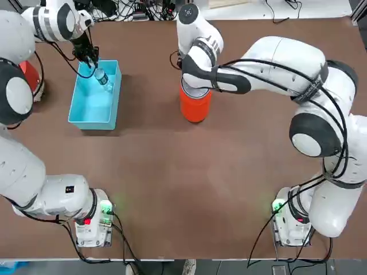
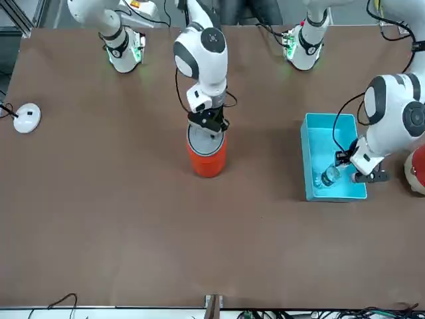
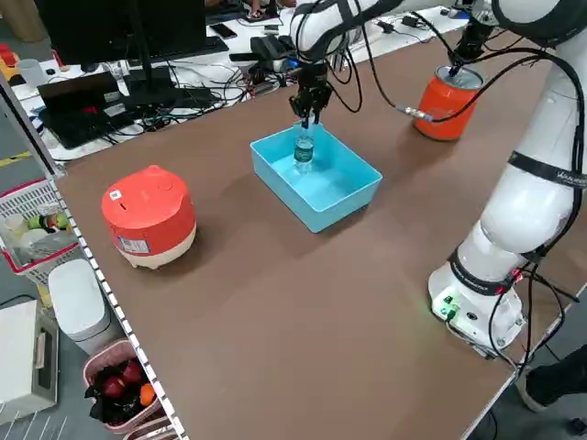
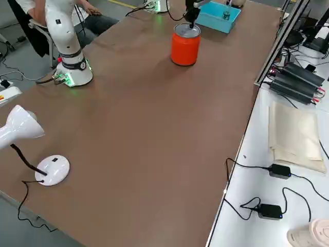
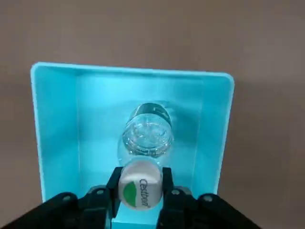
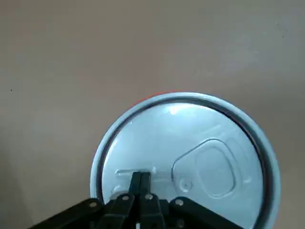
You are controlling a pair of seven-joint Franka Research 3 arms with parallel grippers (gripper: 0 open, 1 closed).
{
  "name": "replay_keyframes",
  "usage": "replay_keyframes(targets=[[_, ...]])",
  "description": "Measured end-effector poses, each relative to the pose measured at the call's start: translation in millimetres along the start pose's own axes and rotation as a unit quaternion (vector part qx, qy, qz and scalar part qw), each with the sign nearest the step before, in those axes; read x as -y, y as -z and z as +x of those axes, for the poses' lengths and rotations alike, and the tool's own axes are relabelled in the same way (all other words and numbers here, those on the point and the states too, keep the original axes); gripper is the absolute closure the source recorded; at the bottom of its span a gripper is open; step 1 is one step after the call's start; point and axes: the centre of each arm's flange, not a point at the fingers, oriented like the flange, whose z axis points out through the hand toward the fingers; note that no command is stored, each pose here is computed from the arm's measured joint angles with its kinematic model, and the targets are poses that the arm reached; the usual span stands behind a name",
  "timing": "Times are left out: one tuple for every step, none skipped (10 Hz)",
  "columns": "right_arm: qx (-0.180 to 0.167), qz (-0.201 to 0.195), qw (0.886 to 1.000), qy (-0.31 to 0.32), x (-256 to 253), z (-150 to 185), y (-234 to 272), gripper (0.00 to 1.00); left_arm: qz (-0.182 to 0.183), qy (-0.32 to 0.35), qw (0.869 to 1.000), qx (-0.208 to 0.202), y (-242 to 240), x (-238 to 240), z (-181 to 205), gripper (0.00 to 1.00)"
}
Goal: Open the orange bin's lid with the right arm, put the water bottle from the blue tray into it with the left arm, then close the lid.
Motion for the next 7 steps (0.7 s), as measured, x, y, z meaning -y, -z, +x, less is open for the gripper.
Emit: replay_keyframes(targets=[[-0.008,0.001,1.000,-0.003,2,-1,-1,0.98,0.000,0.008,1.000,-0.003,11,1,-1,0.63],[-0.017,0.000,1.000,-0.006,3,-3,-2,0.98,0.001,0.018,1.000,-0.001,24,3,-2,0.63],[-0.026,-0.001,1.000,-0.009,5,-6,-2,0.98,0.001,0.025,1.000,0.001,37,4,-3,0.63],[-0.031,-0.001,0.999,-0.011,6,-7,-3,0.98,0.002,0.027,1.000,0.004,51,4,-3,0.63],[-0.032,-0.001,0.999,-0.011,7,-7,-3,0.99,0.002,0.028,1.000,0.009,66,3,-3,0.63],[-0.033,0.000,0.999,-0.012,8,-6,-1,0.99,0.003,0.032,0.999,0.019,83,3,-3,0.63],[-0.033,-0.007,0.999,-0.014,9,-3,4,0.99,0.003,0.035,0.999,0.028,103,1,-3,0.63]])
